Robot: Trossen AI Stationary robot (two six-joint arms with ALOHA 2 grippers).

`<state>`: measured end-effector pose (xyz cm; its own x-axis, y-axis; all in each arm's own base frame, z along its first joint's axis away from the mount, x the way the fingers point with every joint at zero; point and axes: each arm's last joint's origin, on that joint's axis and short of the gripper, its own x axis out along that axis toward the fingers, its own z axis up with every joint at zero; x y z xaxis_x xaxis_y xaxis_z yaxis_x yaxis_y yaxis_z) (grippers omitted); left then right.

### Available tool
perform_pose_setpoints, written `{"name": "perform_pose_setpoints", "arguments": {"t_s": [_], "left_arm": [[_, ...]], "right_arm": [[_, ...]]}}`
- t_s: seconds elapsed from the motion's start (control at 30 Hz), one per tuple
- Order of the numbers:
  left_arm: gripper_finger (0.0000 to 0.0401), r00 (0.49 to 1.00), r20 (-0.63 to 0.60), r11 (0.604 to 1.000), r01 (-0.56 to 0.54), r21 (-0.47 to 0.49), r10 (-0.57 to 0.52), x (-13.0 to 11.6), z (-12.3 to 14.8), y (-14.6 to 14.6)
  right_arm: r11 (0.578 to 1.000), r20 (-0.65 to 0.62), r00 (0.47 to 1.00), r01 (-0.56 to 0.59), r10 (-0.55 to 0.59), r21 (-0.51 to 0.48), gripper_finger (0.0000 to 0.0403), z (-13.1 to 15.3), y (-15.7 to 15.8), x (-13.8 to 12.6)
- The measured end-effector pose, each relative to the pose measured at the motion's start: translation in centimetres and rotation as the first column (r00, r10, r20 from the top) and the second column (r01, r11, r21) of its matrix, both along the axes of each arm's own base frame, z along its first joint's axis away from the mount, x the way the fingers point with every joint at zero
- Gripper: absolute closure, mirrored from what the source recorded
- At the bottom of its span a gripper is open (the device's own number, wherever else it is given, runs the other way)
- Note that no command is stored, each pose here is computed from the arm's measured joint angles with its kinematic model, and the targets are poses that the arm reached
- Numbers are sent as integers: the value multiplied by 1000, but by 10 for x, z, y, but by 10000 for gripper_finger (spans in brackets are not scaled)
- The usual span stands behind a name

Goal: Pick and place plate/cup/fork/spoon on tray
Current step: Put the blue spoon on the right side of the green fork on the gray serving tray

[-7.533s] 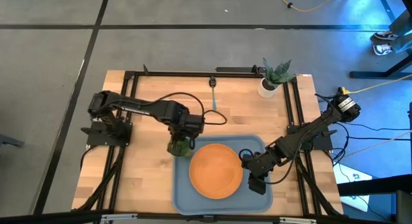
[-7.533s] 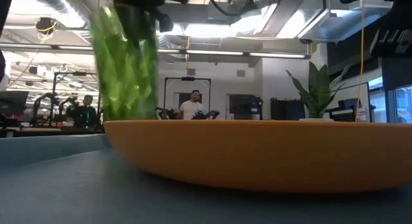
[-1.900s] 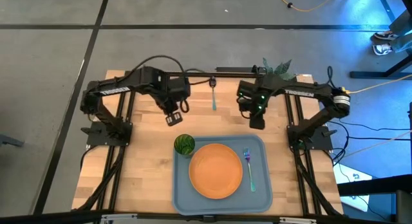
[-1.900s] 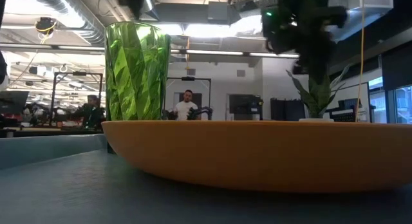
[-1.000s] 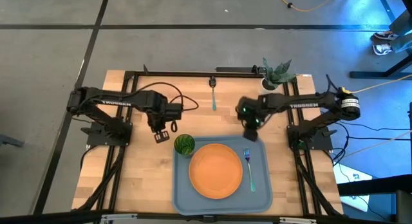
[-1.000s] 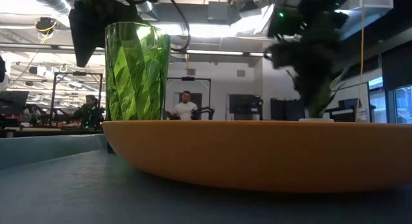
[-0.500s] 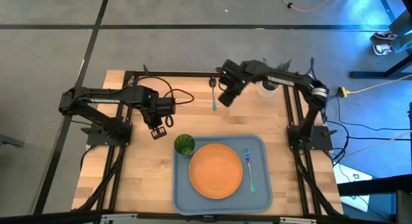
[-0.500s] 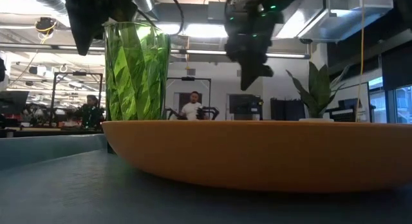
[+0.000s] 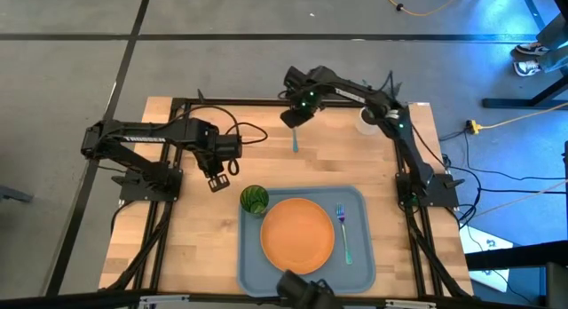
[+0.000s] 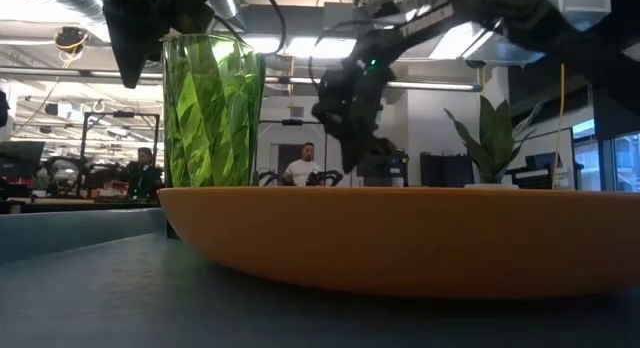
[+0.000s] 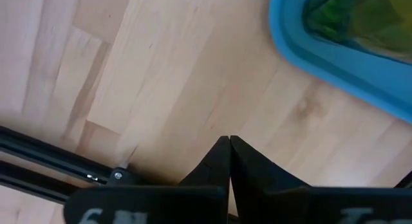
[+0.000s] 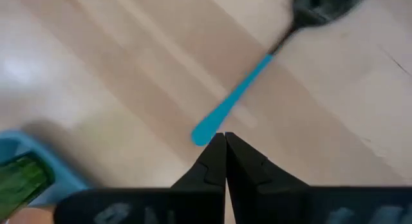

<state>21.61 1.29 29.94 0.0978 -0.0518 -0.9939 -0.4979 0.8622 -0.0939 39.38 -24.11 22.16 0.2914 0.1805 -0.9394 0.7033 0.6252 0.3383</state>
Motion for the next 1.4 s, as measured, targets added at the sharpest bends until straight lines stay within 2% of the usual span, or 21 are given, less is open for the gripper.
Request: {"name": "perform_pose_setpoints", "arguments": {"t_s": [0.1,0.27,0.47,0.77,0.97,1.23,1.4], "left_arm": [[401,1000,-1,1000,-1,15,1,0,0,0],[401,1000,-3,999,-3,42,3,0,0,1],[401,1000,-2,999,-3,42,3,0,0,1],[401,1000,-3,999,-2,43,3,0,0,1],[401,1000,-3,999,-3,48,3,0,0,1],[401,1000,-3,999,-3,49,3,0,0,1],[401,1000,-2,999,-3,50,3,0,0,1]], "right_arm": [[1000,-45,999,12,-11,23,398,-13,-7,4],[1000,-53,999,11,-10,12,398,-26,-11,12],[1000,-24,1000,16,-16,-15,395,-26,-17,13],[999,-27,999,26,-27,-29,334,-30,-21,12],[988,-71,990,116,-124,-104,312,-36,-24,13],[974,-60,975,208,-214,-90,311,-35,-26,15],[976,-65,976,201,-207,-85,311,-37,-21,18]]}}
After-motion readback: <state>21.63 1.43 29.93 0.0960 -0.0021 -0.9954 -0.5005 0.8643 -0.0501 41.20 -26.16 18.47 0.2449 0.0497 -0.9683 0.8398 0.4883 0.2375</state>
